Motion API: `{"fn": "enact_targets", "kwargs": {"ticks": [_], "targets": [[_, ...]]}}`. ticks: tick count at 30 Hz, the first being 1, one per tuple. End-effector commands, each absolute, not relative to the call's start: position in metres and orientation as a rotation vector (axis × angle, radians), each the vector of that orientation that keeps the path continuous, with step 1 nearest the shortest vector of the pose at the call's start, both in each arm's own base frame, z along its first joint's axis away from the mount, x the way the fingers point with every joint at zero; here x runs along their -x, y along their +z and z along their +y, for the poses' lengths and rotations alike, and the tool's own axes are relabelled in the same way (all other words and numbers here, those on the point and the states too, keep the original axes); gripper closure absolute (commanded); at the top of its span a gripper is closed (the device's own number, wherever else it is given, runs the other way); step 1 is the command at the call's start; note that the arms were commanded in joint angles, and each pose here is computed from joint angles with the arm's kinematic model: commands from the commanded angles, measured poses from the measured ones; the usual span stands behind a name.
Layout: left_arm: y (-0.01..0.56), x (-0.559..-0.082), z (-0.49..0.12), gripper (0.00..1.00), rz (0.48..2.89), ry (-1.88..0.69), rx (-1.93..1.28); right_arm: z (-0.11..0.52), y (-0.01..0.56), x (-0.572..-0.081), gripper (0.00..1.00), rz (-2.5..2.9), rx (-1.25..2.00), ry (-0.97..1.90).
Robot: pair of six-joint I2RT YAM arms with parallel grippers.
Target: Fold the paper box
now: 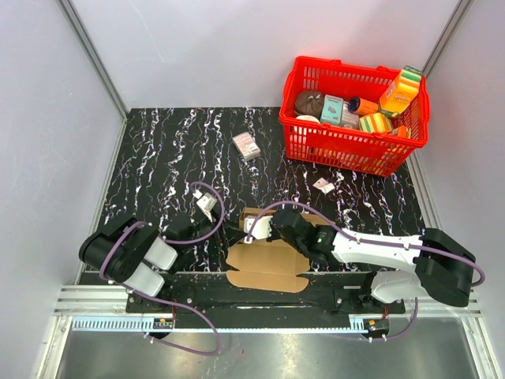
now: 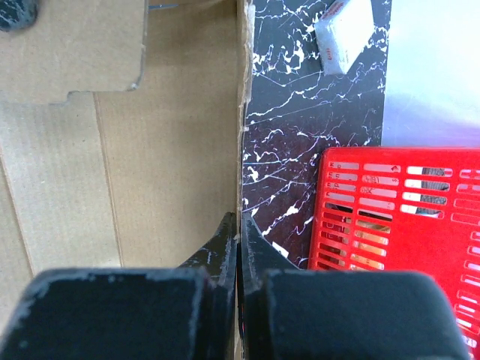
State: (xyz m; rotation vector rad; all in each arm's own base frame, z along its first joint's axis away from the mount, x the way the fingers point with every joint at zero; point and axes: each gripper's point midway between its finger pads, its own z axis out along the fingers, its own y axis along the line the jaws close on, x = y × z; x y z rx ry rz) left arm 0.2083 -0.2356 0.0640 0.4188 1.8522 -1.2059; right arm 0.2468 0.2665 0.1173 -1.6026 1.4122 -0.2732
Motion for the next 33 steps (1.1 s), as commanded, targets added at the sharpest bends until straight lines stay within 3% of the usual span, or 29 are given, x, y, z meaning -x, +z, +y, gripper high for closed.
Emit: {"fn": "enact_targets", "kwargs": {"ticks": [1, 14, 33], "targets": [[0.155, -0.217, -0.241, 0.19, 1.397, -1.193, -0.508, 0.274, 0.123, -0.244, 0.98, 1.432, 1.524, -0.224], [0.167, -0.201, -0.240, 0.08, 1.366, -1.252, -0.529, 0.266, 0.122, -0.244, 0.96, 1.454, 1.523, -0.256], [0.172, -0.204, -0.239, 0.05, 1.342, -1.237, -0.585, 0.258, 0.145, -0.255, 0.98, 1.352, 1.546, -0.397]]}}
